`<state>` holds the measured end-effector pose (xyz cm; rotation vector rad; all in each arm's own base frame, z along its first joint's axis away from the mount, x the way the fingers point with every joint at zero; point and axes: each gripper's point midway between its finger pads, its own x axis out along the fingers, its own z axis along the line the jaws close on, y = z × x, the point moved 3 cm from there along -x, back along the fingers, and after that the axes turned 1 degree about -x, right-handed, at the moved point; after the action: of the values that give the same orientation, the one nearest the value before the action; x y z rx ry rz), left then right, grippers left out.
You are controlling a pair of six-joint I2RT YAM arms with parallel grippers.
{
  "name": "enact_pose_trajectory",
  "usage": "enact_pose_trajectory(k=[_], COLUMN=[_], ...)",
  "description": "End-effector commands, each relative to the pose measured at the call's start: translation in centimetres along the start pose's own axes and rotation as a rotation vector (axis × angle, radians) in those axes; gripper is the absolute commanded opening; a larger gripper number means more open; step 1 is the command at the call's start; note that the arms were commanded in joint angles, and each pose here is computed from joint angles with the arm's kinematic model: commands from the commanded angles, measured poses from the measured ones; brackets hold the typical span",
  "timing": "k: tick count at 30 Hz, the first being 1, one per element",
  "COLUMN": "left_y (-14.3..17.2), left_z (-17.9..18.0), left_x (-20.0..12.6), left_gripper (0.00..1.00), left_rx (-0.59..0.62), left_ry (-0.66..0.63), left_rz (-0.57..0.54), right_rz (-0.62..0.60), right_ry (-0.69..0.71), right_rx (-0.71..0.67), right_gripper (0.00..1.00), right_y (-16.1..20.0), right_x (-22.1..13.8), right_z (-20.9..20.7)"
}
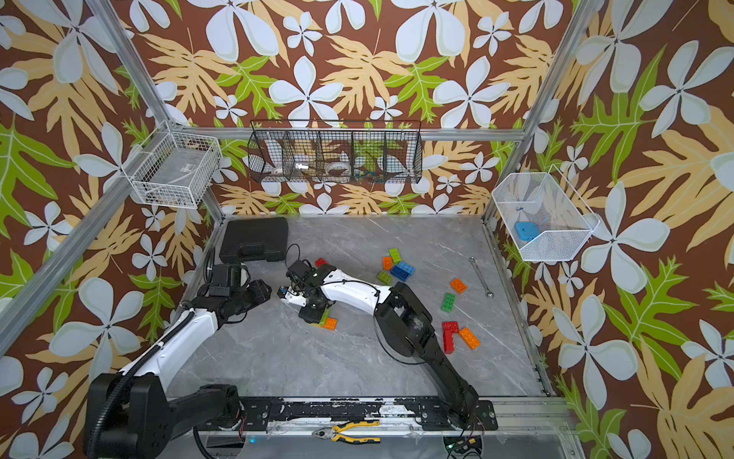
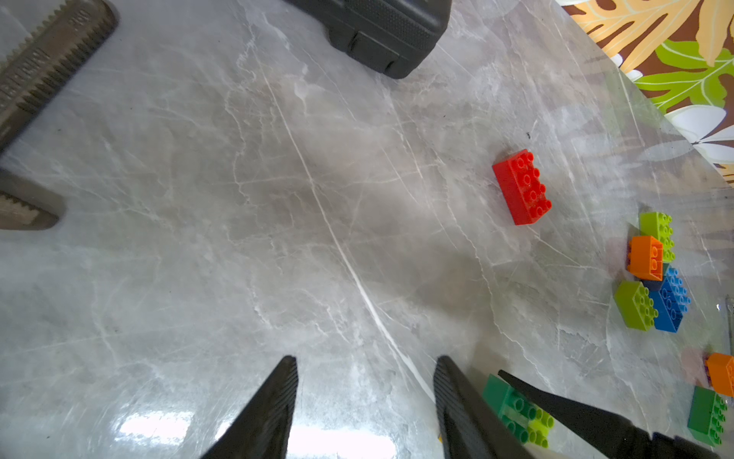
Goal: Assemble a rectangle with lego
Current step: Assemble the lego brick with the lego brick.
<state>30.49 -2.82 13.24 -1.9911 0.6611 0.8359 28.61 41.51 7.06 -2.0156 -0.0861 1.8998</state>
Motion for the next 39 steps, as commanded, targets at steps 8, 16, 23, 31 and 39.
enact_pose_trajectory(k=[8, 16, 23, 31, 39], left_y=[-0.5, -0.7, -0.6, -0.5, -0.4], left_z=[-0.1, -0.2, -0.2, -0.2, -0.3], left_x=[-0.2, -0.5, -0.5, -0.4, -0.3], left_gripper=[0.58, 0.58, 0.58, 0.57, 0.57], left_rx=[0.008, 0.010, 0.008, 0.003, 0.002], left_ry=[-0.004, -0.004, 0.004, 0.009, 0.015], left_rz=[-0.022, -0.030, -0.029, -0.027, -0.025], right_rz=[0.081, 0.117, 0.106, 0.048, 0.037], right_ry=[-0.037, -0.042, 0.014, 0.020, 0.001], right_rx=[0.037, 0.050, 0.015, 0.009, 0.005], right_gripper=[0.35, 0.28, 0.28, 0.28, 0.28], right_y=[2.6, 3.7, 2.6, 0.8, 0.6], right_x=[2.3, 3.4, 1.6, -0.3, -0.3], right_z=[0.7, 0.8, -0.1, -0.4, -0.3])
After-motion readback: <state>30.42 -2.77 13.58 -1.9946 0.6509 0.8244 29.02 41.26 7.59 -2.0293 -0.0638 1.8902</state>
